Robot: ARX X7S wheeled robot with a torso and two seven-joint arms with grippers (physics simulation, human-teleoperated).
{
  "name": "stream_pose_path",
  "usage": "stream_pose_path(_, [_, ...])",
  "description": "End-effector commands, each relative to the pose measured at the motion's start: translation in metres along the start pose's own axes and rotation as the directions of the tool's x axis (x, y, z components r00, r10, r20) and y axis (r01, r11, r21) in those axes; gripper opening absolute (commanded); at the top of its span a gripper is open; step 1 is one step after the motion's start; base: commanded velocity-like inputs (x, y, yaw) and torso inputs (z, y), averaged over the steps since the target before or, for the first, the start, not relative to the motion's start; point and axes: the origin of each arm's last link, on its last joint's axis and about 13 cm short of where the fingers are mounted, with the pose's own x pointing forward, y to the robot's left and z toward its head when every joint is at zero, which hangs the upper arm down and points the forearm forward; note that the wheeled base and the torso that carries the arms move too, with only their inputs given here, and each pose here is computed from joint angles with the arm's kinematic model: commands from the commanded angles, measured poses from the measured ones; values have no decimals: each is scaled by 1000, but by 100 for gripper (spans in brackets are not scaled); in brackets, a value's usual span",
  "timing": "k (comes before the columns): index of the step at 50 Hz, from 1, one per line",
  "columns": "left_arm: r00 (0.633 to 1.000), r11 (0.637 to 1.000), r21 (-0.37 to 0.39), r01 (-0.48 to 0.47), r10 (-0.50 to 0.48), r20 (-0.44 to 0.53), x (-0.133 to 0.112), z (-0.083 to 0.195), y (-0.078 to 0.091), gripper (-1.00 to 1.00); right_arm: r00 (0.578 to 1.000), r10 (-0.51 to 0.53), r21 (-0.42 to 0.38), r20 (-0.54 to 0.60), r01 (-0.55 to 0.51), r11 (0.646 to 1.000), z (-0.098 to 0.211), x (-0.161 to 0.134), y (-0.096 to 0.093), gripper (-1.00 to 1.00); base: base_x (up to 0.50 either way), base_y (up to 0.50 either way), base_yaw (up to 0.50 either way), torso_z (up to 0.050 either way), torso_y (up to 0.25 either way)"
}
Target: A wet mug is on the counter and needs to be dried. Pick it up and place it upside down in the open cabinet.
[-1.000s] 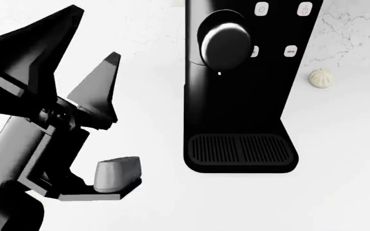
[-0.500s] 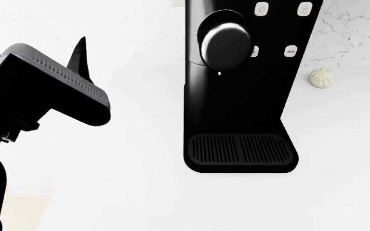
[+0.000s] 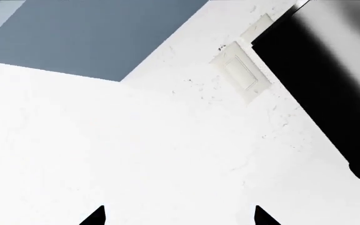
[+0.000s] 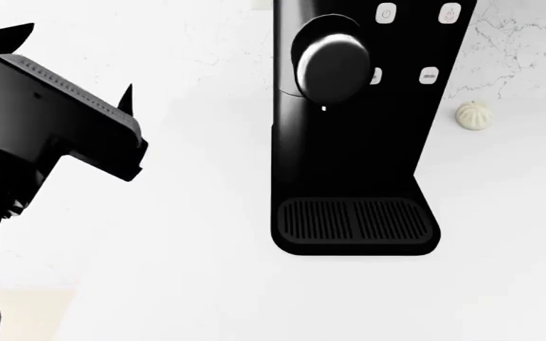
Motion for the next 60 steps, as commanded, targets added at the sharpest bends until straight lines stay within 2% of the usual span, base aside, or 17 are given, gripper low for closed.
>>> stream_pose_path(1, [997,992,-121,40,-47,-53,1,-8,-3,100,1000,-15,16,-10,15,1000,-30,-3,-9,100,0,0,0,0,0])
stream_pose_path(21, [998,973,-227,42,-50,-31,-3,-6,-1,100,999,-43,69,-28,45,997,-80,-11,-18,100,0,0,0,0,0])
stream_pose_path(26, [998,953,-302,42,-56,-40,-2,-7,2,100,998,-46,81,-39,49,995,-90,-12,-19,100,0,0,0,0,0])
stream_pose_path(38, [997,935,-352,51,-70,-41,0,-9,2,100,997,-52,95,-59,58,994,-107,-16,-20,100,0,0,0,0,0])
stream_pose_path(51, [987,885,-453,108,-151,-60,1,-20,-6,100,995,-63,83,-80,70,994,-123,-22,-19,100,0,0,0,0,0])
stream_pose_path(60, [981,837,-531,130,-188,-56,-1,-26,-8,100,994,-50,86,-99,59,995,-139,-24,-13,100,0,0,0,0,0])
